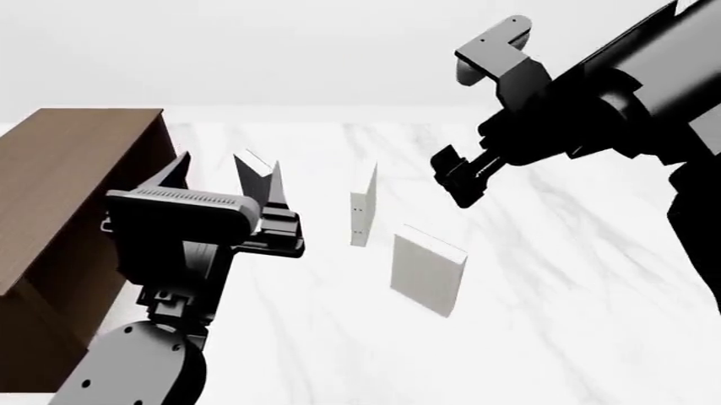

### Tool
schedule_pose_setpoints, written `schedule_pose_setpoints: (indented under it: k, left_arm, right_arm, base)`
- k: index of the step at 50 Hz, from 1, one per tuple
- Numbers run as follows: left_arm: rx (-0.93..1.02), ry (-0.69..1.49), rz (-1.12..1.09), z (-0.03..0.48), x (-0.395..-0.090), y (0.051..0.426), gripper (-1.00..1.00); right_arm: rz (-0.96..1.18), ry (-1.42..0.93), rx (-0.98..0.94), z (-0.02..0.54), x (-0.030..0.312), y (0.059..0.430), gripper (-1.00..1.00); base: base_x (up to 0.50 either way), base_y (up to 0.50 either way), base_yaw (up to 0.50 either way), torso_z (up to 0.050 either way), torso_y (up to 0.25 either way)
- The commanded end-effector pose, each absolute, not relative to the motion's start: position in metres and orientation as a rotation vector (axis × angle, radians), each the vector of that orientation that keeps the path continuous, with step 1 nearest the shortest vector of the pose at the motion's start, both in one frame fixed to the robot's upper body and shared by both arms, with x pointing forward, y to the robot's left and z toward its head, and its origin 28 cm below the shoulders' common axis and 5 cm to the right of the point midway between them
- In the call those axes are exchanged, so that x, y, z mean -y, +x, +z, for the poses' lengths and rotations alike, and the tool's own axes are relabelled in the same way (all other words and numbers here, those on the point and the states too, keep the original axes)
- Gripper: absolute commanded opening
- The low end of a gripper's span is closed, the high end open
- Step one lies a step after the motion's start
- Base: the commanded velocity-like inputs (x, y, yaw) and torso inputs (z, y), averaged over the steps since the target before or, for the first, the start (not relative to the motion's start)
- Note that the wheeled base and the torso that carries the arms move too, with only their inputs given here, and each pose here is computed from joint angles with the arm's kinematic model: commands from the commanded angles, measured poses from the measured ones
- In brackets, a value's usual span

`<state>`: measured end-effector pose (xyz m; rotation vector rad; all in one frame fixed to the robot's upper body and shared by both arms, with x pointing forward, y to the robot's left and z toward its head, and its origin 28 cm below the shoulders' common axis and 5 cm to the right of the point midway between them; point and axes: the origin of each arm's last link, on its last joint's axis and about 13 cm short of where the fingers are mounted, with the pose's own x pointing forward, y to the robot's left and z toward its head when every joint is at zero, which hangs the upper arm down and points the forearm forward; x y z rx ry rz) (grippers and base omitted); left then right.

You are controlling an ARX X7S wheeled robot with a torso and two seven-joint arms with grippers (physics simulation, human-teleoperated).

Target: Pick up the book on the right and place it under the cabinet shelf.

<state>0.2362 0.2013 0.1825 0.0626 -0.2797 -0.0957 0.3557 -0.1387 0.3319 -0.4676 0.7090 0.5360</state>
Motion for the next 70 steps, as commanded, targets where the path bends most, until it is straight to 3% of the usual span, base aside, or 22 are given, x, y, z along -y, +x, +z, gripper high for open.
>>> schedule_pose_setpoints:
  k: [1,31,70]
  left_arm:
    - [0.272,0.064,-0.102,0.179,-0.201,0.239,1.0]
    - [0.269,0.063,-0.106,0.176,-0.201,0.235,1.0]
    - [0.274,0.057,-0.099,0.176,-0.205,0.232,1.0]
  right_arm:
    - [0.541,-0.491,-0.758,0.318,0.141,0.369,1.0]
    - [0.553,-0.483,-0.772,0.281,0.133,0.39,1.0]
    - [0.573,-0.471,-0.827,0.238,0.131,0.39,1.0]
  base:
    - [0.0,0.0,0.0,0.0,0.0]
    - [0.0,0.0,0.0,0.0,0.0]
    - [0.0,0.0,0.0,0.0,0.0]
